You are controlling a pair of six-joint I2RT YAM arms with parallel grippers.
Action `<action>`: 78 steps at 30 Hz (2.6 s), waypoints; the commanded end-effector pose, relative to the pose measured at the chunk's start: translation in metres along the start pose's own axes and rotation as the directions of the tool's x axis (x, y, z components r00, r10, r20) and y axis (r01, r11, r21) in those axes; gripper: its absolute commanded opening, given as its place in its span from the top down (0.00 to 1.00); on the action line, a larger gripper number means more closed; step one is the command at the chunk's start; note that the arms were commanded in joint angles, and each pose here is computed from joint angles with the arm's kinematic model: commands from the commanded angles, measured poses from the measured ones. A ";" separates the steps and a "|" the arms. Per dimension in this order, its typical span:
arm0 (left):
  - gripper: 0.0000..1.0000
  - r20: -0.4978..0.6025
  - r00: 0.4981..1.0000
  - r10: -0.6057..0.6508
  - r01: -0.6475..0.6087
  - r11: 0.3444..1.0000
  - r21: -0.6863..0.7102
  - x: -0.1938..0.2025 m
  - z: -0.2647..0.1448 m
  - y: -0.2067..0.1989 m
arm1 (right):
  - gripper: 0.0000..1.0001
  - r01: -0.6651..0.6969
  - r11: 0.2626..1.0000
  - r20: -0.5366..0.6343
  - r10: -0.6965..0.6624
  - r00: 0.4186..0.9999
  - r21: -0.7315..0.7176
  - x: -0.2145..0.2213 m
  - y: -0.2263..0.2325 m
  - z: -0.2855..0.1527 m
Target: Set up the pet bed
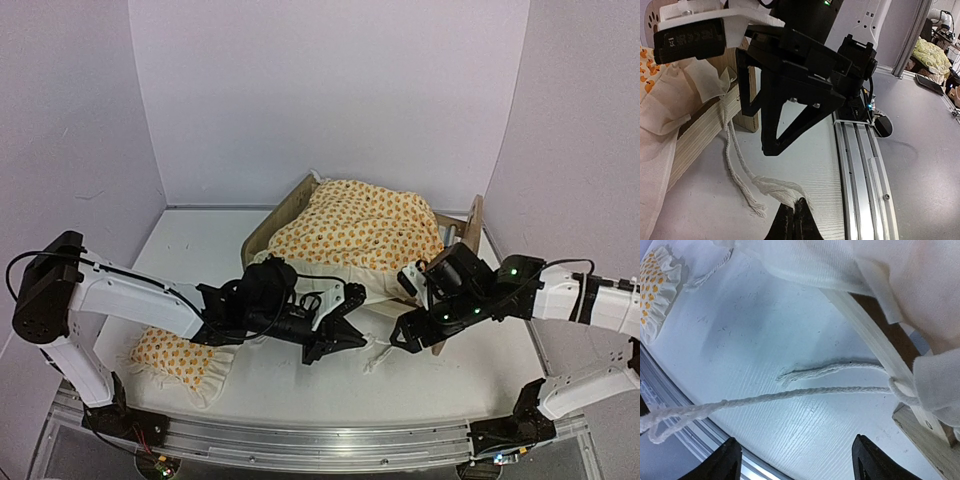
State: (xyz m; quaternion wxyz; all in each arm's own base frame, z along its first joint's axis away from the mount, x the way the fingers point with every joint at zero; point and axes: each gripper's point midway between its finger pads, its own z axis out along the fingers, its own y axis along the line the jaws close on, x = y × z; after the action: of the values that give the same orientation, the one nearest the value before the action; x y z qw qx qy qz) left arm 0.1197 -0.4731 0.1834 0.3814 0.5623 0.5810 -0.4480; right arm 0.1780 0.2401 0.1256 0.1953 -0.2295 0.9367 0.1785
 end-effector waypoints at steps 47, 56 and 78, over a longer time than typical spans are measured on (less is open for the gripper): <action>1.00 -0.025 0.929 -0.368 0.345 0.890 -0.299 0.062 0.002 0.106 | 0.54 -0.079 0.934 0.104 0.045 0.994 0.348 0.026 0.009 0.121; 1.00 -0.051 0.927 -0.373 0.347 0.898 -0.270 0.070 0.003 0.096 | 0.94 -0.207 0.883 0.208 0.128 0.970 0.422 0.029 -0.018 0.111; 0.47 0.022 0.992 -0.121 0.123 0.977 -0.177 0.012 0.054 0.043 | 1.00 -0.321 0.889 0.433 0.161 0.887 0.326 0.014 -0.056 -0.056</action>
State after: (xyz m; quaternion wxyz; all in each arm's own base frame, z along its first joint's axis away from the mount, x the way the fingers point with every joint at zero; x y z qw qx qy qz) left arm 0.1508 -0.4920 0.0766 0.3256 0.5133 0.7031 -0.3690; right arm 0.1748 0.1815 0.1355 0.3756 -0.0449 0.9225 0.0765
